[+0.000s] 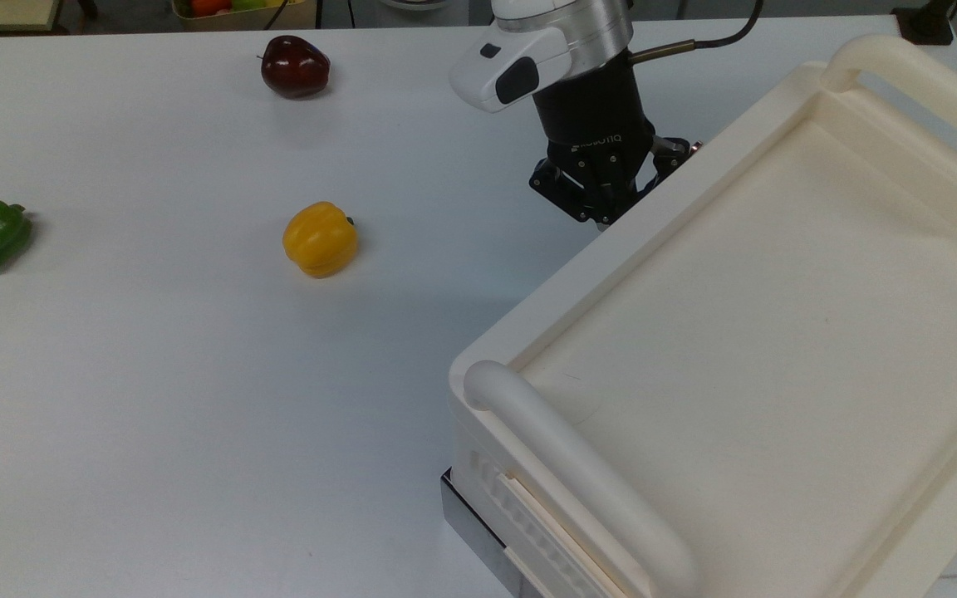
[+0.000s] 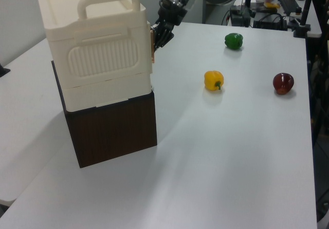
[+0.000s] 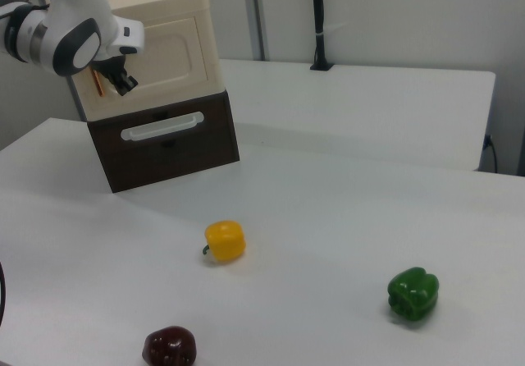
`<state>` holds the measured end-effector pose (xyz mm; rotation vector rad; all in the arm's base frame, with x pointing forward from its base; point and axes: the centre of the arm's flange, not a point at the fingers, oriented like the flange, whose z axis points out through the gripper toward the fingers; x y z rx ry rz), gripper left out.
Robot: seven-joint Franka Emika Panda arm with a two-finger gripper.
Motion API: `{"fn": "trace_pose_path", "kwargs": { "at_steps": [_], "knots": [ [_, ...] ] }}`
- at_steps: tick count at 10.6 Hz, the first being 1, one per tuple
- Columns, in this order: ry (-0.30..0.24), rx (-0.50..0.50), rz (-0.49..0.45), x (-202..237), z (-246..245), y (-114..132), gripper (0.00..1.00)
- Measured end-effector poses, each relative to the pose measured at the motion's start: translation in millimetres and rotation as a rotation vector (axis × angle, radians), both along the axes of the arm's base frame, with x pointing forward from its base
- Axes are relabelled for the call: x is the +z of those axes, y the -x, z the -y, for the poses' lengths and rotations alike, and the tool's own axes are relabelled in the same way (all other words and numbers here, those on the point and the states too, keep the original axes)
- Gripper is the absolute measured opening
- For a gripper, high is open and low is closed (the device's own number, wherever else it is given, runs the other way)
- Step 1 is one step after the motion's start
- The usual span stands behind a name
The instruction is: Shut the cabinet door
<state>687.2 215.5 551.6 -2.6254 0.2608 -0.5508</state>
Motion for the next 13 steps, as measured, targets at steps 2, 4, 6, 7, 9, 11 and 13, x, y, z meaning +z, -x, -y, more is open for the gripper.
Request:
{"fn": "trace_pose_path", "kwargs": {
  "at_steps": [2,4,6,7,9,11,13],
  "knots": [
    [-0.001,0.002,0.022,0,-7,0,0.06],
    [-0.006,-0.005,0.064,0,-14,-2,0.06],
    [-0.007,-0.008,0.075,1,-16,-2,0.06],
    [-0.007,-0.008,0.076,0,-16,-2,0.06],
    [0.002,-0.009,0.078,0,-14,-3,0.06],
    [0.050,-0.012,0.033,-13,4,-8,0.06],
    [0.094,0.000,-0.095,-23,47,-9,0.05]
  ]
}}
